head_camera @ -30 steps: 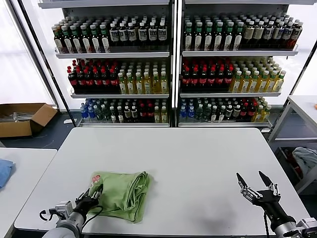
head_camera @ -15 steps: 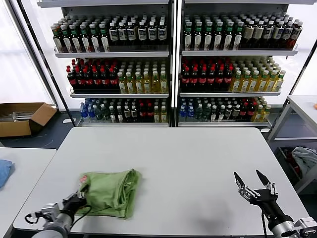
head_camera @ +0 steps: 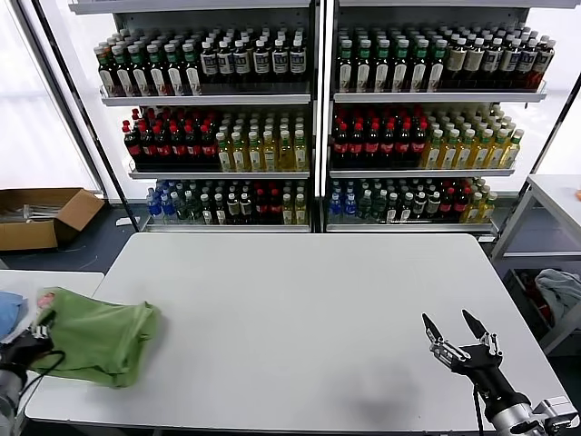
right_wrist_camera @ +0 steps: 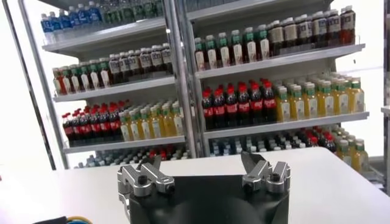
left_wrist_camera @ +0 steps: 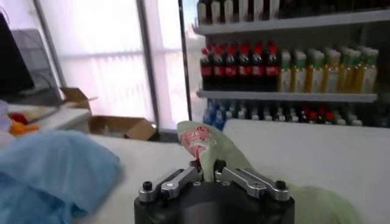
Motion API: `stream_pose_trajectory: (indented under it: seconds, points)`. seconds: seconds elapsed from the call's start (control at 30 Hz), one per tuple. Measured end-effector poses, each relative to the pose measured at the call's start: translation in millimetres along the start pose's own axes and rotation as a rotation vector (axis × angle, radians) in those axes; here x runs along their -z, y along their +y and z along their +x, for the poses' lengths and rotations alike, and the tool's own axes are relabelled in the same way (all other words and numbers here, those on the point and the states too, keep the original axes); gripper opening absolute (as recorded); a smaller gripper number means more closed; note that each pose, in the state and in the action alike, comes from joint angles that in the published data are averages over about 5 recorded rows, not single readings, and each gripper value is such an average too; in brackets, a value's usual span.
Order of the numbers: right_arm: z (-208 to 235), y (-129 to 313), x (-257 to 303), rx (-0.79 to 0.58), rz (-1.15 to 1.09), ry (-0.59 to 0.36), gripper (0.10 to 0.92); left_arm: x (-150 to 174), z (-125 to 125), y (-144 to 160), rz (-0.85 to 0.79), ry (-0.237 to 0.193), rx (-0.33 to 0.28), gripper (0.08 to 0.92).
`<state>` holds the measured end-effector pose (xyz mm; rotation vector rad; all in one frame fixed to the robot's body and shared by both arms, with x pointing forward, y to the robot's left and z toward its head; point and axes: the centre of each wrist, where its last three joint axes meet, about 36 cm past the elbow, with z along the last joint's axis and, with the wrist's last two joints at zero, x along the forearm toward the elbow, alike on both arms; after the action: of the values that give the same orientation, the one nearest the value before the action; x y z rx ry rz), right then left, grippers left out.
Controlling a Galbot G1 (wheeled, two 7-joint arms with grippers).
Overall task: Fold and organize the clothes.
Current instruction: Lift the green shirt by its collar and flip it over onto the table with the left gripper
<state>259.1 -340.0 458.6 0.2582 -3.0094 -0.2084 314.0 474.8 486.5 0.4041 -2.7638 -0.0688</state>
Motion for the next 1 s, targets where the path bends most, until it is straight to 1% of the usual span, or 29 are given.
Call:
stream_pose_trajectory:
  seconds: [0.1, 0.23, 0.37, 0.5, 0.57, 0.67, 1.0]
  points:
    - [0, -1, 0, 0.0, 0.0, -0.001, 0.823, 12, 4, 2, -0.021, -0.026, 0.006, 0.143]
    - [1, -1, 0, -0.001, 0.0, -0.002, 0.823, 22, 11, -10, -0.042, -0.05, -0.01, 0.143]
    - [2, -1, 1, -0.004, 0.004, -0.003, 0.823, 24, 20, -36, -0.042, -0.058, -0.046, 0.143]
    - [5, 0, 2, -0.008, 0.006, -0.004, 0.823, 18, 31, -75, -0.021, -0.047, -0.099, 0.143]
    - [6, 1, 3, -0.012, 0.007, -0.006, 0.823, 12, 37, -98, -0.001, -0.031, -0.134, 0.143]
    - [10, 2, 4, -0.018, 0.007, -0.009, 0.823, 0, 44, -134, 0.038, 0.009, -0.193, 0.143]
    - [25, 7, 11, -0.048, 0.016, -0.011, 0.823, -44, 65, -256, 0.186, 0.192, -0.408, 0.143]
